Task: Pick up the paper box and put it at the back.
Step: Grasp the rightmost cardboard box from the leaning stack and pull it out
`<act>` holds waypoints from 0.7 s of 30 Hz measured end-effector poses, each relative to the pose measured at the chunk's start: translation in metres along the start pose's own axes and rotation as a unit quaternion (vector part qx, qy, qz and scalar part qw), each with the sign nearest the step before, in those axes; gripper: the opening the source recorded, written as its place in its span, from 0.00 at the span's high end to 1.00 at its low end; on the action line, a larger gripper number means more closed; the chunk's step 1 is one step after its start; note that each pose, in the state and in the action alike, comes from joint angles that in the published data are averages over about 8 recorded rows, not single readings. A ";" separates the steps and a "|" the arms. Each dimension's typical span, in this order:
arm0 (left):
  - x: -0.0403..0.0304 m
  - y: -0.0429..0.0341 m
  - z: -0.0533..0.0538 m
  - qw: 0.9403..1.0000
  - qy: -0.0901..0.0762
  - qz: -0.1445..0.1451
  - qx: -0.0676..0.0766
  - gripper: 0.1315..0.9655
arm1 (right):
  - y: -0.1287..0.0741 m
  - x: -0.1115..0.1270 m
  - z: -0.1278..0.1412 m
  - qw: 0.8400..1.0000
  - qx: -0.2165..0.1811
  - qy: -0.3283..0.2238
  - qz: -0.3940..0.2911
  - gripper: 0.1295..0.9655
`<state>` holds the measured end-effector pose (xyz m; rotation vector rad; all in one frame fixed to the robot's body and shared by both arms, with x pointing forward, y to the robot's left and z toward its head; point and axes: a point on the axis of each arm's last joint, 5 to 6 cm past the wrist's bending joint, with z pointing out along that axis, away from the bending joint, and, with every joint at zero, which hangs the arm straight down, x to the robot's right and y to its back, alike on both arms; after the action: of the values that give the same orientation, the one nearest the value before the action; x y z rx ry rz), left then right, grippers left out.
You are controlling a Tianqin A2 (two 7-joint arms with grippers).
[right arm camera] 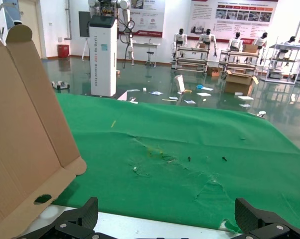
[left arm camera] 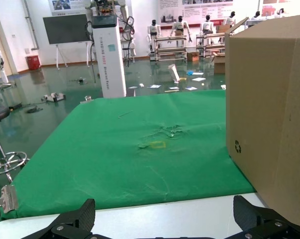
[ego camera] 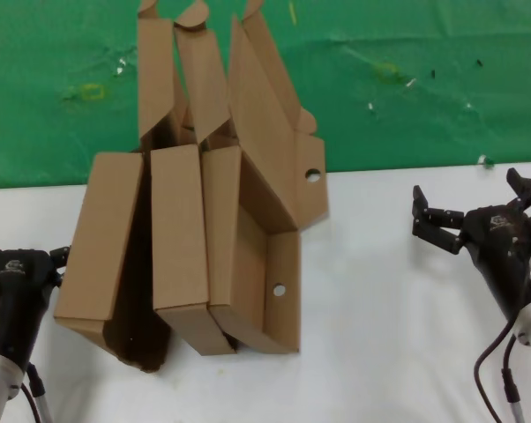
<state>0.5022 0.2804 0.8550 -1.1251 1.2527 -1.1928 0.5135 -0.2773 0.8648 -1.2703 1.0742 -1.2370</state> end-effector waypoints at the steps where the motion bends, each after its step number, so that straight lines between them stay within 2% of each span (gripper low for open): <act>1: 0.0000 0.0000 0.000 1.000 0.000 0.000 0.000 0.00 | 0.000 0.000 0.000 1.000 0.000 0.000 0.000 0.00; 21: 0.0000 0.0000 0.000 1.000 0.000 0.000 0.000 0.00 | 0.000 0.000 0.000 1.000 0.000 0.000 0.000 0.00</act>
<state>0.5022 0.2804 0.8550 -1.1251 1.2527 -1.1928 0.5135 -0.2773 0.8648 -1.2703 1.0742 -1.2370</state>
